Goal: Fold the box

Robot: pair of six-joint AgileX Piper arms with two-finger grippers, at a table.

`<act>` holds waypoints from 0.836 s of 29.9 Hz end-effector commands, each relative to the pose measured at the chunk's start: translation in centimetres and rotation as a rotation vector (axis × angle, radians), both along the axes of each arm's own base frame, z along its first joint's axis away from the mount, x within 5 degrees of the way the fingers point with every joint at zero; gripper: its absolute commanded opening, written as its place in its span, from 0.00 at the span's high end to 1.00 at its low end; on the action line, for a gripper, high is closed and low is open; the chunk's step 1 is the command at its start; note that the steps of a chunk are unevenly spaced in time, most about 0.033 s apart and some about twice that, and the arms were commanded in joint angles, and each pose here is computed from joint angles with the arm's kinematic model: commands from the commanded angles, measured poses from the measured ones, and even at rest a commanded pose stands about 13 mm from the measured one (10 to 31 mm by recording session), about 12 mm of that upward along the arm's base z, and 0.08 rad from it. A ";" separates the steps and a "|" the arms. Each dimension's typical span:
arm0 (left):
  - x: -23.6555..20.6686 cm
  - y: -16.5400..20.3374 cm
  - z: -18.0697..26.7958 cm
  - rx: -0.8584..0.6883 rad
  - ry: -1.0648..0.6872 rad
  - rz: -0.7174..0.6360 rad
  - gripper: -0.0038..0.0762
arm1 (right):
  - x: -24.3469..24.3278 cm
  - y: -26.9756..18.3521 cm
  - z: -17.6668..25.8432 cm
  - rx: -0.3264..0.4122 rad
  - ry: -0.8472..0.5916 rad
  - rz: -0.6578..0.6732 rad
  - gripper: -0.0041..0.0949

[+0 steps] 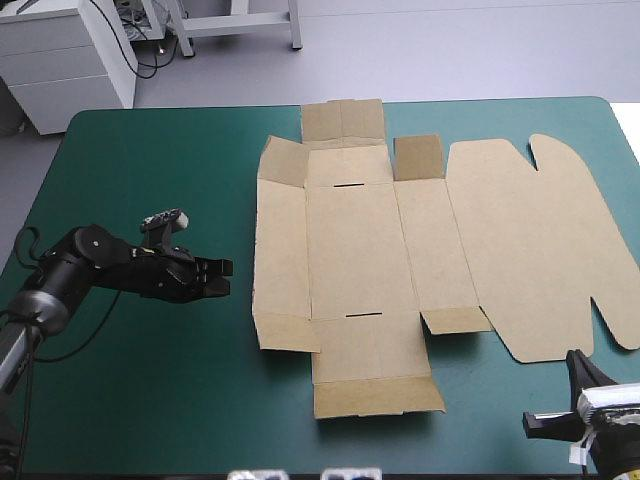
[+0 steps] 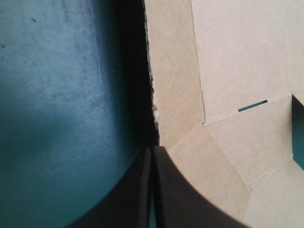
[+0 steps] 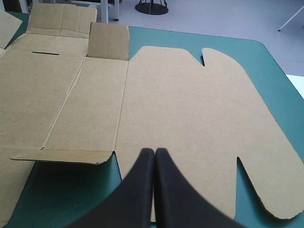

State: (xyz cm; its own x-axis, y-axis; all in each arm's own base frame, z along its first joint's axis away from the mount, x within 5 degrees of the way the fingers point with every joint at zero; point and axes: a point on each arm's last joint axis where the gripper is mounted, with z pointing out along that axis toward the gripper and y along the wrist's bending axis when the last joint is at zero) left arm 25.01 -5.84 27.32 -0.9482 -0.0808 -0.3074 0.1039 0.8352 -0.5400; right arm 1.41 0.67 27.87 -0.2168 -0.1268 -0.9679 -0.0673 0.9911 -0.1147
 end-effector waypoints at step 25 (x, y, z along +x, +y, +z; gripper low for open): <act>2.9 -0.5 0.9 -0.076 -0.035 0.020 0.23 | -0.5 0.0 1.4 -0.004 -0.122 -0.010 0.98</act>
